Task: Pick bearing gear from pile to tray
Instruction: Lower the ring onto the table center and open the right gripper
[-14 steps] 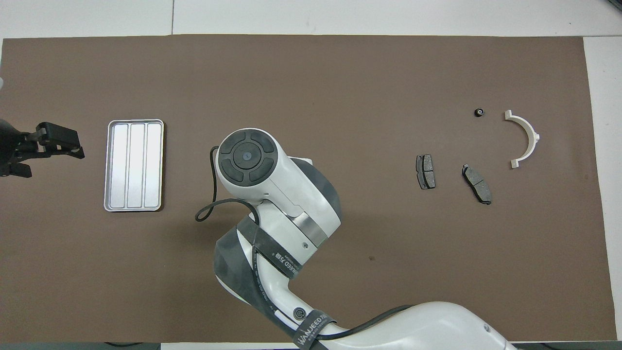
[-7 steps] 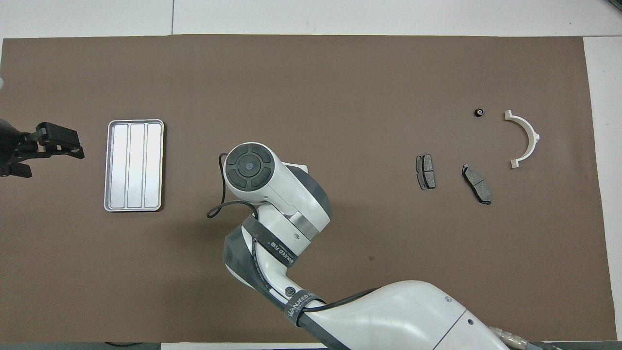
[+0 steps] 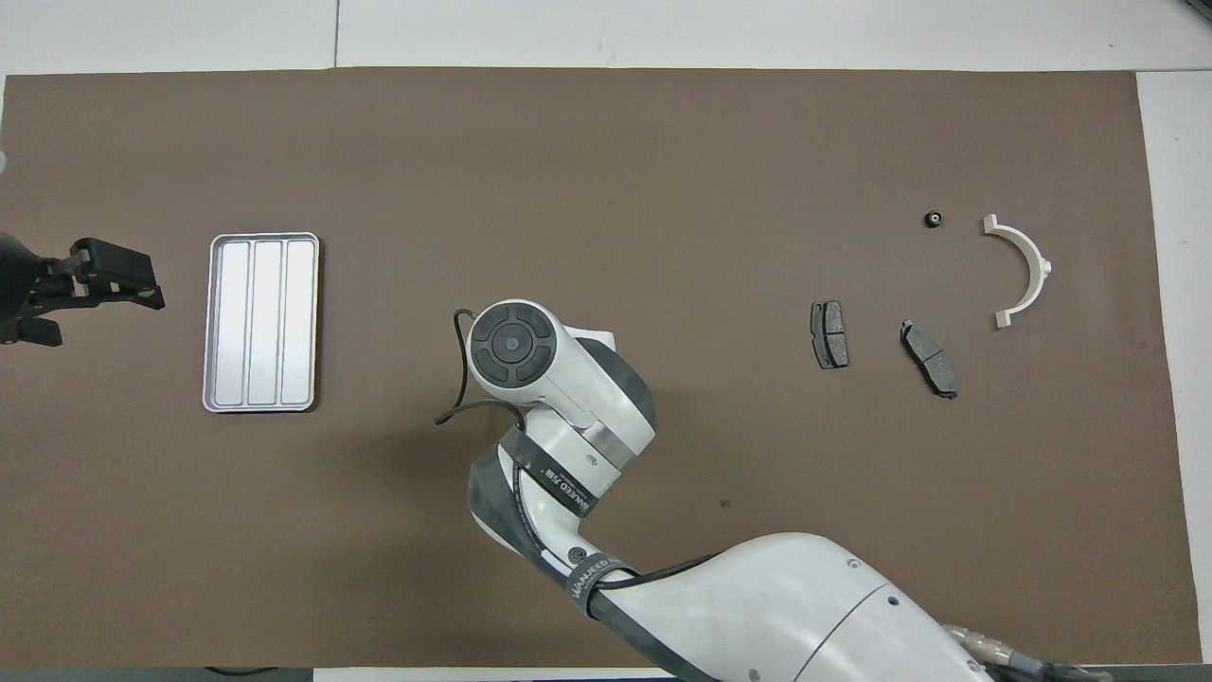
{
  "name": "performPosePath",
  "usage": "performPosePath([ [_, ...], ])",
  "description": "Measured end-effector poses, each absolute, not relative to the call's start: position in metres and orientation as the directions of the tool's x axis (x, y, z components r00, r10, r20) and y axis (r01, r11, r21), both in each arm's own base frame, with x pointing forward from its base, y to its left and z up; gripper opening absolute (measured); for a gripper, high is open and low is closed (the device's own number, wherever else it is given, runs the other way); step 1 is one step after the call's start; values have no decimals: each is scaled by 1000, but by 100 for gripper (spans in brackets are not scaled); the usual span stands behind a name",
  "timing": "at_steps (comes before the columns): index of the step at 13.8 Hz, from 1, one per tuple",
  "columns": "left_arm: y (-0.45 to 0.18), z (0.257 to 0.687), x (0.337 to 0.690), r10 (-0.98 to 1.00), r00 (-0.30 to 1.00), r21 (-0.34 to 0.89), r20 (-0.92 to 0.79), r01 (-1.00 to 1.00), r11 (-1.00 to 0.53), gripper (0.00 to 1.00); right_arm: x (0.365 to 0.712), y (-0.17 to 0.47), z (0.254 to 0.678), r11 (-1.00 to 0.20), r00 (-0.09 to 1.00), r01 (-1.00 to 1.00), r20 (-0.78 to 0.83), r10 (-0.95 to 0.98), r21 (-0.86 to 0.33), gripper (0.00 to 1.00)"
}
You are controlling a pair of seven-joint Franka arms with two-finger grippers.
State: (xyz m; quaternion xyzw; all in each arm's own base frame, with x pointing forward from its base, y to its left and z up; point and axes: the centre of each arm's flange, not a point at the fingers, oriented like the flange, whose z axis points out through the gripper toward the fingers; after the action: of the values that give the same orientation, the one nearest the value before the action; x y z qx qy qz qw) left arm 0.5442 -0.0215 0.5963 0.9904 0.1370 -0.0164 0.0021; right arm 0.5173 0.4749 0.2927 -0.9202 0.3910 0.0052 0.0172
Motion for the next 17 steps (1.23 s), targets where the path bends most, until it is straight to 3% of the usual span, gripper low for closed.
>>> performPosePath([
  [7, -22, 596, 544, 271, 962, 0, -33, 271, -962, 100, 519, 470, 289, -690, 691, -723, -22, -723, -36, 35],
  [10, -22, 596, 544, 271, 962, 0, -33, 271, -962, 100, 531, 458, 296, -686, 686, -727, 7, -727, -10, 64],
  [13, -22, 596, 544, 271, 962, 0, -33, 271, -962, 100, 545, 455, 330, -683, 683, -730, 25, -730, 6, 96],
  [17, -22, 596, 544, 271, 962, -1, -37, 271, -962, 100, 573, 426, 390, -724, 724, -690, 33, -689, 23, 100],
])
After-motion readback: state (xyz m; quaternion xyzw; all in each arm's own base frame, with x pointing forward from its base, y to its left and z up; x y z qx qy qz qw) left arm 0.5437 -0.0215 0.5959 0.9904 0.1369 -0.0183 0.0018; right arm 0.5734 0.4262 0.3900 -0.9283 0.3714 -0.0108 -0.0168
